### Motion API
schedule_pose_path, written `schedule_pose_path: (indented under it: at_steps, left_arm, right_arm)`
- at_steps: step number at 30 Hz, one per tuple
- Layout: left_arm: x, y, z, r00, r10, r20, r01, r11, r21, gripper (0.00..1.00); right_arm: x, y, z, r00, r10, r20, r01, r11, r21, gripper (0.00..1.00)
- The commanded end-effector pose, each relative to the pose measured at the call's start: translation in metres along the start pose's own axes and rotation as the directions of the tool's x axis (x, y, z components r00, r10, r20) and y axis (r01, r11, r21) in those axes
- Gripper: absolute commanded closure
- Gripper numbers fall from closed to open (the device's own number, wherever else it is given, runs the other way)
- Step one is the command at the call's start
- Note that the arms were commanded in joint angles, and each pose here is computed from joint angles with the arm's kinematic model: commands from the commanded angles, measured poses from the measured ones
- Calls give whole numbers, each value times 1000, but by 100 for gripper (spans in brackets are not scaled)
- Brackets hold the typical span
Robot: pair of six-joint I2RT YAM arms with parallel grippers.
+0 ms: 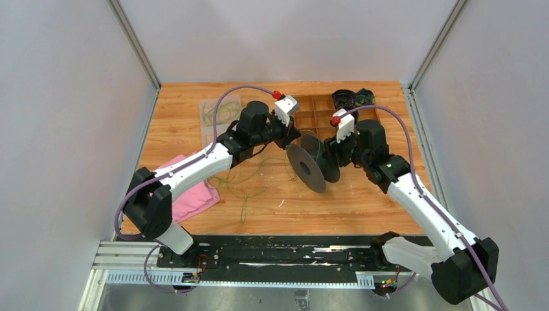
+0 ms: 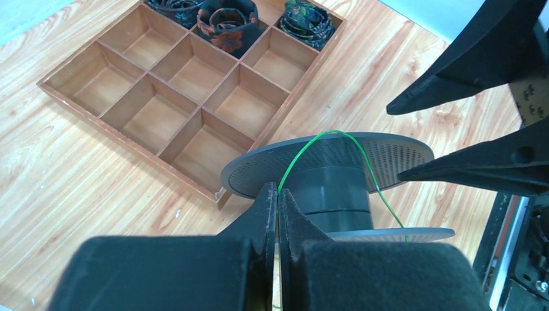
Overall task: Wrap the cables
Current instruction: Wrap the cable around the cable reel.
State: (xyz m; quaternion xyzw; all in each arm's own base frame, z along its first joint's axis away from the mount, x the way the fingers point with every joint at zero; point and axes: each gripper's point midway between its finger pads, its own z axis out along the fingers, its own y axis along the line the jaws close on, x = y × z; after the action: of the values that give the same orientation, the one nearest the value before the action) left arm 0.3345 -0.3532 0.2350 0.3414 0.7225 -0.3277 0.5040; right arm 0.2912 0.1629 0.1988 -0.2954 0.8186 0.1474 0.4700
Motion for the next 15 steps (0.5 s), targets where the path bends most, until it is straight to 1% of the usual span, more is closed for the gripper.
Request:
schedule_pose_path:
  at_steps: [1, 7, 12, 15]
  left_arm:
    - [-3, 5, 2, 999, 43, 23, -43, 999, -17, 100]
    - [-1, 6, 4, 998, 51, 21, -51, 999, -16, 100]
    - [0, 5, 5, 998, 53, 20, -52, 999, -11, 100]
    - [-1, 5, 6, 998, 53, 20, -53, 999, -6, 100]
  right_arm:
    - [-11, 3, -7, 1000, -3, 28, 4, 1000, -28, 47]
    - [-19, 11, 7, 996, 78, 50, -74, 994, -81, 46]
    - [-22, 3, 18, 990, 136, 42, -135, 990, -39, 44]
    - [-27, 4, 20, 986, 156, 60, -153, 987, -47, 42]
